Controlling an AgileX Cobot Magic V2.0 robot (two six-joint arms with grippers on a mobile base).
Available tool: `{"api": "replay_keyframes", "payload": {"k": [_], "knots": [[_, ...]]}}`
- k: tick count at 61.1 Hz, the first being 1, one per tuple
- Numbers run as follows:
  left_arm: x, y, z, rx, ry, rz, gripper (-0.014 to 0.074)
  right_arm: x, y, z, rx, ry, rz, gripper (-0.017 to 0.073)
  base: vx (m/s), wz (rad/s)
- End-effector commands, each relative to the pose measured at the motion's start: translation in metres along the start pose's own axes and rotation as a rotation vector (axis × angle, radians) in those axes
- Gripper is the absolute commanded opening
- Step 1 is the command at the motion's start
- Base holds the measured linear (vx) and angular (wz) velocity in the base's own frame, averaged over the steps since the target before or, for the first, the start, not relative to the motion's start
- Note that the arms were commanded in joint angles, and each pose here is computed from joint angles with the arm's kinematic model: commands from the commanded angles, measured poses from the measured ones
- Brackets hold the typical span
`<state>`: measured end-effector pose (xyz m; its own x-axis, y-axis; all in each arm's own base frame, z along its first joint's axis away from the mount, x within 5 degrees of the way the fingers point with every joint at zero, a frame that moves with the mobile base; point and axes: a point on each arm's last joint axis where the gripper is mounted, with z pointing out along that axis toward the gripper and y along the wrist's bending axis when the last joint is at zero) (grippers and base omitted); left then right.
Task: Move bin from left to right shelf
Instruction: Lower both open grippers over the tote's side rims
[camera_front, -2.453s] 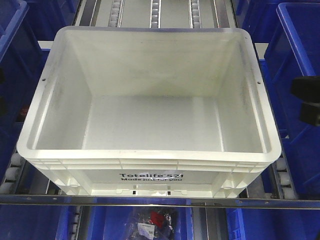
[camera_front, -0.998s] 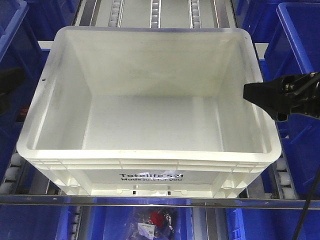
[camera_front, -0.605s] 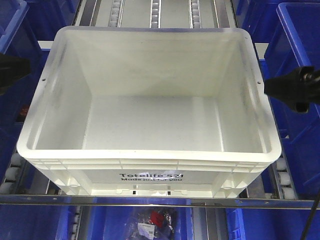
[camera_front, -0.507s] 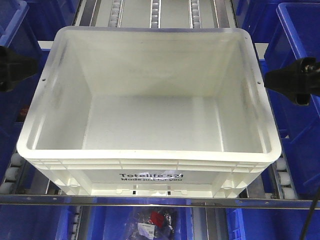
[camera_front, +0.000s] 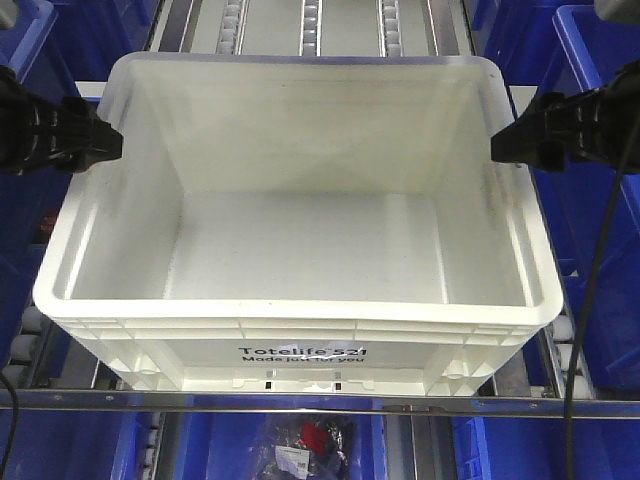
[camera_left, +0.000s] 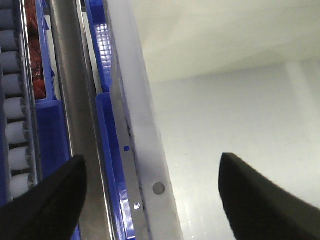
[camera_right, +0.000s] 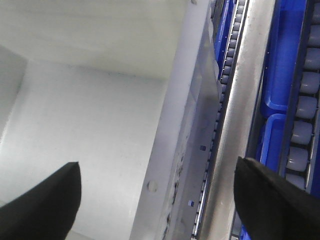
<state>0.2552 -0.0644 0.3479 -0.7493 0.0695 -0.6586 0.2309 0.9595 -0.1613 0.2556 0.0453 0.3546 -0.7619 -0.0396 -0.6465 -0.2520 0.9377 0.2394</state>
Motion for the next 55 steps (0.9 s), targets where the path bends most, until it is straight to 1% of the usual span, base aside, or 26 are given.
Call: {"api": "replay_keyframes", "payload": {"k": [1,19,31,41,55], "knots": [[-0.013,-0.004,-0.010,0.014,-0.090,-0.010,0.0526,-0.014,0.002,-0.006,-0.007,-0.069,-0.002,0.0593,0.00,0.00],[-0.012,-0.002,0.007,0.012,-0.044,-0.016,0.0526,-0.015,-0.005,0.015,-0.005,-0.012,0.015,0.0593,0.00,0.00],[-0.012,-0.001,0.016,0.010,-0.014,-0.019,0.0526,-0.015,-0.007,0.022,-0.002,-0.003,0.018,0.0593,0.00,0.00],[-0.008,0.001,0.025,0.009,0.042,-0.023,0.0526,-0.015,-0.009,0.028,-0.001,0.014,0.021,0.0593,0.00,0.00],[-0.008,0.001,0.027,0.008,0.044,-0.023,0.0526,-0.015,-0.011,0.033,-0.001,0.022,0.027,0.0593,0.00,0.00]]}}
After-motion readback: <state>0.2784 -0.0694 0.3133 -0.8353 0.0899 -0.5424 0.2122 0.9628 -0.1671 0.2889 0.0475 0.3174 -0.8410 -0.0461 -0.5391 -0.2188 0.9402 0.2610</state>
